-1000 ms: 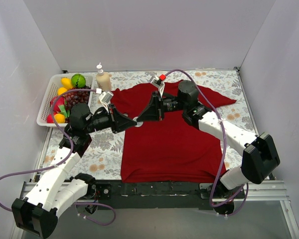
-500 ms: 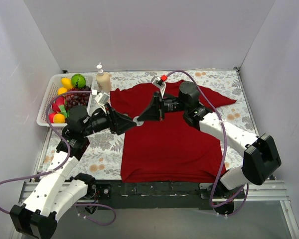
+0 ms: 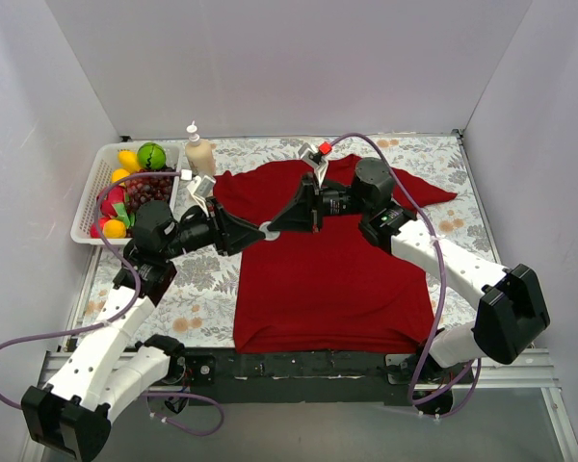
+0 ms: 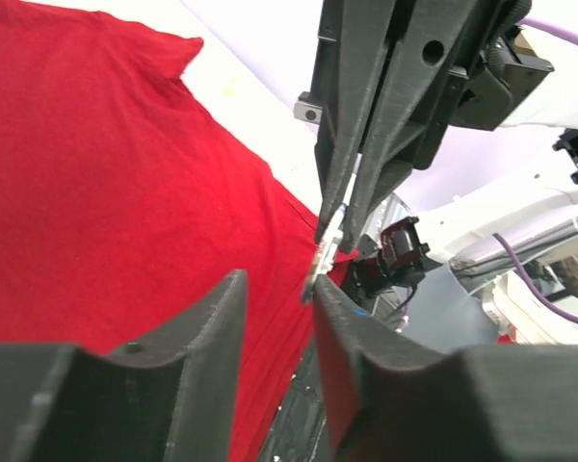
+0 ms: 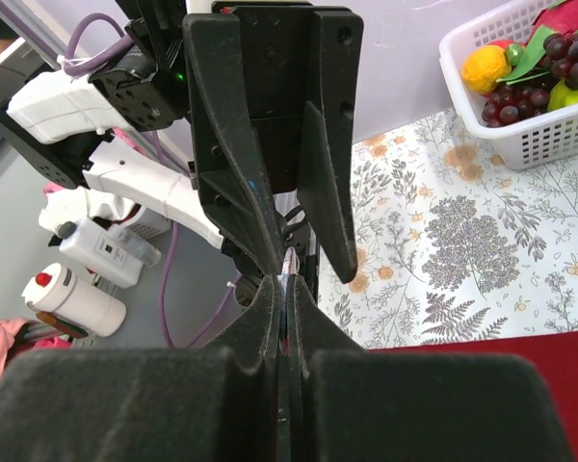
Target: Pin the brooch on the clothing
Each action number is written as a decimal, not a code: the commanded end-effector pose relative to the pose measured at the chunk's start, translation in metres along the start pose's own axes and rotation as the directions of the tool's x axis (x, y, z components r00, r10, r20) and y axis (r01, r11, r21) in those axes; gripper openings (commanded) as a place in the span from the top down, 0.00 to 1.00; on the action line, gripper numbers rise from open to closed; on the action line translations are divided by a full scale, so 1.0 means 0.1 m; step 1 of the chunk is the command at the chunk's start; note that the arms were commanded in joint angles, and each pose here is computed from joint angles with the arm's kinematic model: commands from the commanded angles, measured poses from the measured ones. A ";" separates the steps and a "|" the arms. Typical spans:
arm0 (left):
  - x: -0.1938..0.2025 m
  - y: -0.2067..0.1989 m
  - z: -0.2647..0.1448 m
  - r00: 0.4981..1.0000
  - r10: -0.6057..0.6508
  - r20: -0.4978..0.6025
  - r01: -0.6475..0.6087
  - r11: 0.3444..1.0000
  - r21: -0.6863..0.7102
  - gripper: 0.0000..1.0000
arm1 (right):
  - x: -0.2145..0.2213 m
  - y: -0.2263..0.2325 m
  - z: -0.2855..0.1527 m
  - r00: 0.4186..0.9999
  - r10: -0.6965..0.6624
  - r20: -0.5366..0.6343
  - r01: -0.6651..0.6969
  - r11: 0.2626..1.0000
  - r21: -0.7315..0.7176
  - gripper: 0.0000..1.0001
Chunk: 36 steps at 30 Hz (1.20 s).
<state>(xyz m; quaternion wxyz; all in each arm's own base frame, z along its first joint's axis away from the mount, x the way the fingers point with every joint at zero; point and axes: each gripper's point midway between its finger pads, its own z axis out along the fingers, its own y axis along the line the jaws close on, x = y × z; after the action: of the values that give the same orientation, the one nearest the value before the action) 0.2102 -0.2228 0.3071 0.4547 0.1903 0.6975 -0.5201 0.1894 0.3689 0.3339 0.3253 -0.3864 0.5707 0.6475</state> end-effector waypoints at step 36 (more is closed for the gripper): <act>-0.07 -0.17 -0.04 0.999 0.039 0.038 -0.041 0.997 0.066 1.00 | -0.07 -0.10 -0.03 0.998 0.011 0.064 -0.010 1.000 -0.011 0.39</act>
<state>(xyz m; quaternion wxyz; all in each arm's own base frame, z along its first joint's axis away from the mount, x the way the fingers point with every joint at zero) 0.2018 -0.2253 0.3227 0.4670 0.2049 0.6708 -0.5385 0.2035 0.3654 0.3142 0.3164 -0.3476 0.5892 0.6572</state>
